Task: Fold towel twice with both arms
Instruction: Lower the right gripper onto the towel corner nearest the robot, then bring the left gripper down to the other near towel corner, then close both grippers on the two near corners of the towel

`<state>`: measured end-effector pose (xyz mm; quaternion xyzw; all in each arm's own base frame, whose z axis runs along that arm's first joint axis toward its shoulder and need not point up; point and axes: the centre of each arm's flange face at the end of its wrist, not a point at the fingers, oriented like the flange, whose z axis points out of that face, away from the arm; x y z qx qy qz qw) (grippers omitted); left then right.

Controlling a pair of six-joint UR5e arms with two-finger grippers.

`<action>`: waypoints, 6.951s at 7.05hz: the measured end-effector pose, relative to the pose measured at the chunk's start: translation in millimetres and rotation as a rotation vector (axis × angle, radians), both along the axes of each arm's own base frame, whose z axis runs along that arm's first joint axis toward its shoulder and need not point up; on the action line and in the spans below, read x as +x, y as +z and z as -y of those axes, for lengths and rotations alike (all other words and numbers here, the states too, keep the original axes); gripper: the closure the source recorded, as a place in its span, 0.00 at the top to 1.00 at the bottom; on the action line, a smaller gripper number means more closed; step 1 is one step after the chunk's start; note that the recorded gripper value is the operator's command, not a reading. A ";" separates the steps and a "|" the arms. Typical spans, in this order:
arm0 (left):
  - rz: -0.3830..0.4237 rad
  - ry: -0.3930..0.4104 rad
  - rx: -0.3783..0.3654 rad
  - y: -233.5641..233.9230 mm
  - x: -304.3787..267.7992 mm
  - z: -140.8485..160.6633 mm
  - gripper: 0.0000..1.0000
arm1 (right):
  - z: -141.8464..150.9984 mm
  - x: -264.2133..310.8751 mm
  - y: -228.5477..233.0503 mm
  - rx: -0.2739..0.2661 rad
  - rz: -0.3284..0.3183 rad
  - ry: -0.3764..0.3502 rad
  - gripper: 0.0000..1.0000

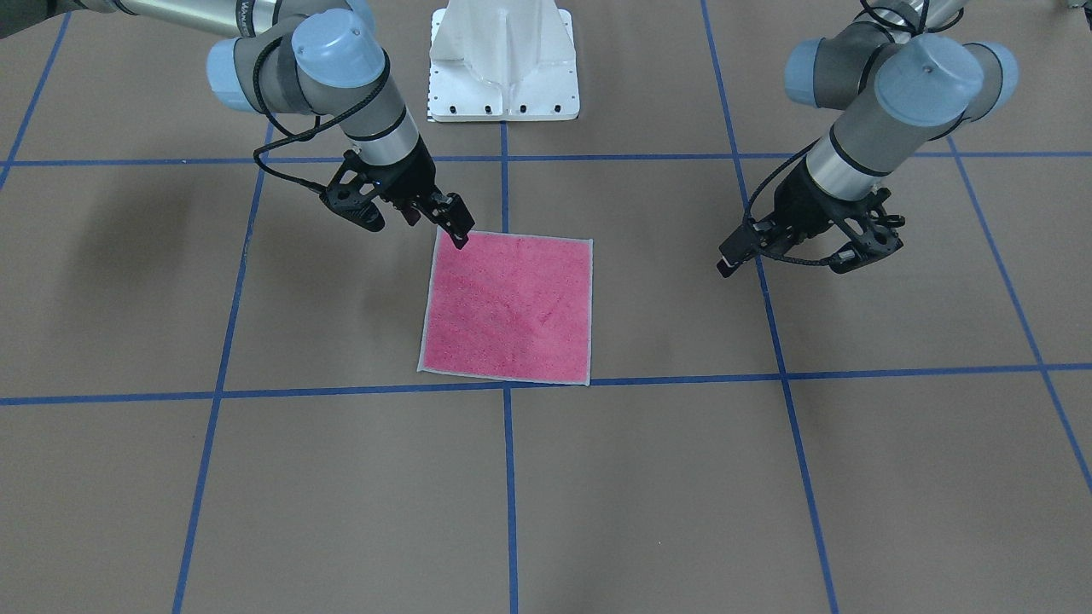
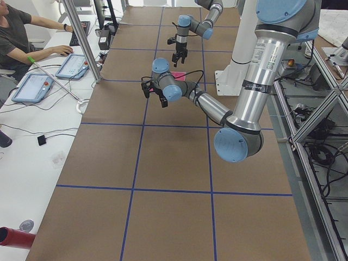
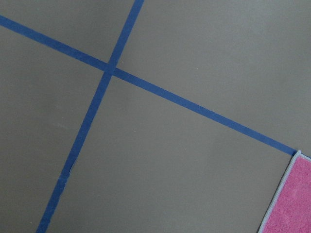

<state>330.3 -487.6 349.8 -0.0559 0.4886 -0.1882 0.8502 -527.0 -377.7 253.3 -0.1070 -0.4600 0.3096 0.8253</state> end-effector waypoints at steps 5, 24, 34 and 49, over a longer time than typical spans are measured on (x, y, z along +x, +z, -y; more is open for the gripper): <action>-0.015 -0.010 -0.008 -10.9 3.8 1.7 1.00 | -13.1 -30.2 22.7 -0.105 -0.040 0.044 0.81; -0.014 -0.014 -0.014 -10.3 3.5 1.2 1.00 | -28.7 -32.9 28.8 -0.132 -0.049 0.101 0.19; 0.009 -0.092 -0.103 -80.7 124.9 -30.0 0.98 | -44.8 -1.3 37.7 -0.104 -0.040 0.093 0.00; 0.053 -0.050 -0.151 -107.3 254.6 -132.3 0.75 | -40.8 1.0 48.7 -0.098 -0.060 0.087 0.00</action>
